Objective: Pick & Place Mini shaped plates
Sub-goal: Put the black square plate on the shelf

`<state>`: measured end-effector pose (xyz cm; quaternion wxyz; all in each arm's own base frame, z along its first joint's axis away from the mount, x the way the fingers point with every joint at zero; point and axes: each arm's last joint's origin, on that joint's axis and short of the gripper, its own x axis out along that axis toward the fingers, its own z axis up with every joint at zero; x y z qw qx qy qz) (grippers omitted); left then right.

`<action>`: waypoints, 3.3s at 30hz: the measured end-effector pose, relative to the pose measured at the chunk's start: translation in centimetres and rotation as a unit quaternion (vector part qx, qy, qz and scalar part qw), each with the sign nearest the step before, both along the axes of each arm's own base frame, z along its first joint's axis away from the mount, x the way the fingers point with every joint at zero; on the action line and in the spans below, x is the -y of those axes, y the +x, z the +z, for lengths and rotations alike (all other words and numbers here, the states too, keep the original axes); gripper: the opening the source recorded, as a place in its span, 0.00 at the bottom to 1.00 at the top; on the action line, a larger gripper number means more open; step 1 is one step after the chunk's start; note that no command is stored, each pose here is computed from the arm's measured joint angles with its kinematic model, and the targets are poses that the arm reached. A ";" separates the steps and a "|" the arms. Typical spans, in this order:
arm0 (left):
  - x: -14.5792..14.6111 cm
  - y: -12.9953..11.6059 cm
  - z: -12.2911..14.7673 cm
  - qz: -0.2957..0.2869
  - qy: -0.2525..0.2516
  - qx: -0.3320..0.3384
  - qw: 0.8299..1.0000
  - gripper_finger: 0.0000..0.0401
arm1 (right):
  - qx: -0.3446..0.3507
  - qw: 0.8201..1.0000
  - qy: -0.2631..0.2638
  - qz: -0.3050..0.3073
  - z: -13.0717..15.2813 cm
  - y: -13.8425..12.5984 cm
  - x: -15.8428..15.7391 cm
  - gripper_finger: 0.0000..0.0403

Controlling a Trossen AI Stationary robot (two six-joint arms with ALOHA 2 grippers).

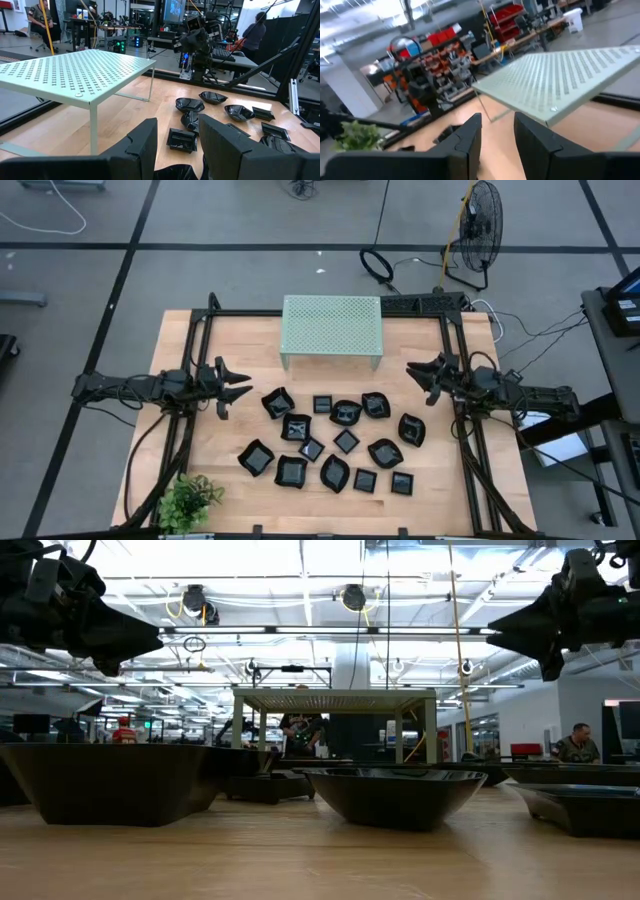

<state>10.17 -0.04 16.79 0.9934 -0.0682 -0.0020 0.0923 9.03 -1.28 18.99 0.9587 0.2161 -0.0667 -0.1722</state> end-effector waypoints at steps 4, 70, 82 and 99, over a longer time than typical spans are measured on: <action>0.0 0.0 0.0 0.000 0.000 0.000 1.000 0.36 | 0.078 0.992 -0.001 0.101 1.5 0.1 -0.6 0.25; 0.0 0.0 0.0 0.000 0.000 0.000 1.000 0.36 | -0.599 0.738 0.125 0.283 -4.5 9.2 -18.3 0.44; 0.0 0.0 0.0 0.000 0.000 0.000 1.000 0.36 | -0.604 0.732 0.108 0.297 -4.6 9.6 -17.7 0.14; 0.0 0.0 0.0 0.000 0.000 0.000 1.000 0.36 | -0.635 0.672 0.161 0.345 -4.4 9.2 -17.7 0.00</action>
